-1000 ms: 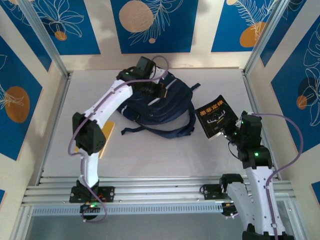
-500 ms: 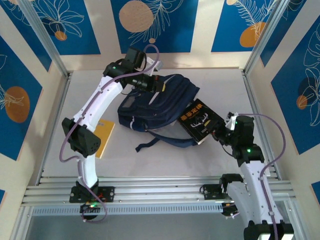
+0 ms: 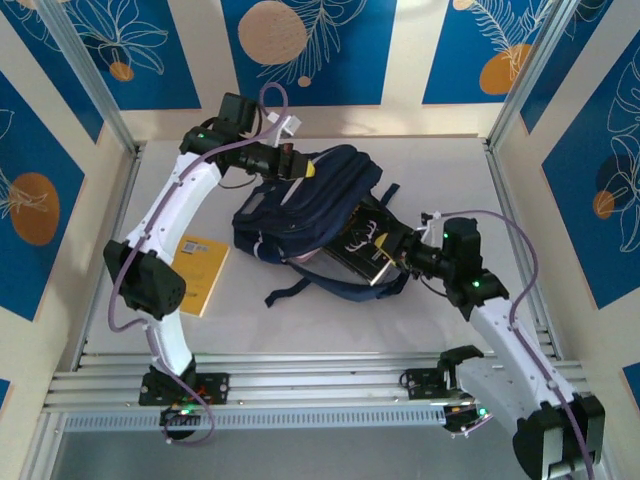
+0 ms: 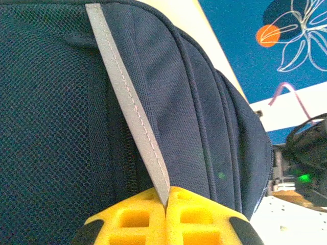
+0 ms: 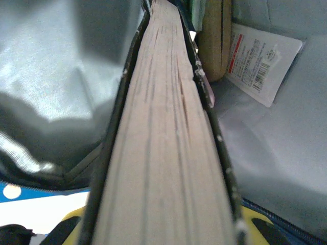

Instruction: Pack books, pencil case, and school supplies into a backpack

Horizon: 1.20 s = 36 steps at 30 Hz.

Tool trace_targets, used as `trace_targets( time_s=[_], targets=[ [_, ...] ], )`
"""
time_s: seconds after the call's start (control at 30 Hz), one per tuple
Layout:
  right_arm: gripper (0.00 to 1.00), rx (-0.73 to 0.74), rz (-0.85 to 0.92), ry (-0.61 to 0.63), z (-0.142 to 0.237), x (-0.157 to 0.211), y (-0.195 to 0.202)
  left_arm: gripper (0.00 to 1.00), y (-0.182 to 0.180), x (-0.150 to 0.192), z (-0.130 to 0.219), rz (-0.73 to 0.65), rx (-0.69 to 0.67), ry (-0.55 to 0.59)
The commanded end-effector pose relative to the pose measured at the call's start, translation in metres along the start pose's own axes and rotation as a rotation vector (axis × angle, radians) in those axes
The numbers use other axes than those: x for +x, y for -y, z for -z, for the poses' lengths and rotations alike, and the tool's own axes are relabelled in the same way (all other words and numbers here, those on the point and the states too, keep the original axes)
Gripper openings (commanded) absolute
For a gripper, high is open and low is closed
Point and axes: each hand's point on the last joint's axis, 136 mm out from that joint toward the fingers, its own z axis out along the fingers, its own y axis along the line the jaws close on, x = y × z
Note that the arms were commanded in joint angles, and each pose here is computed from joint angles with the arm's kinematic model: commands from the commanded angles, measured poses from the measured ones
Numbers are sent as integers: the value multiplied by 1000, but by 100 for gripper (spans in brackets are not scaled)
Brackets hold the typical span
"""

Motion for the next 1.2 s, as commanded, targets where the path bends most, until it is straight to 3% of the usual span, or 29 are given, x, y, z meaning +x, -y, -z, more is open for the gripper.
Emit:
trace_targets(
  time_s=[0.0, 0.27, 0.67, 1.17],
  targets=[
    [0, -100, -9, 43, -10, -19, -43, 0, 74, -20, 47, -181, 197, 119],
    [0, -35, 21, 32, -56, -35, -60, 0, 78, -22, 63, -193, 214, 151],
    [0, 0, 87, 49, -53, -34, -78, 0, 75, -29, 69, -161, 251, 177],
    [0, 175, 76, -42, -152, -39, -40, 0, 76, -28, 68, -159, 270, 174]
  ],
)
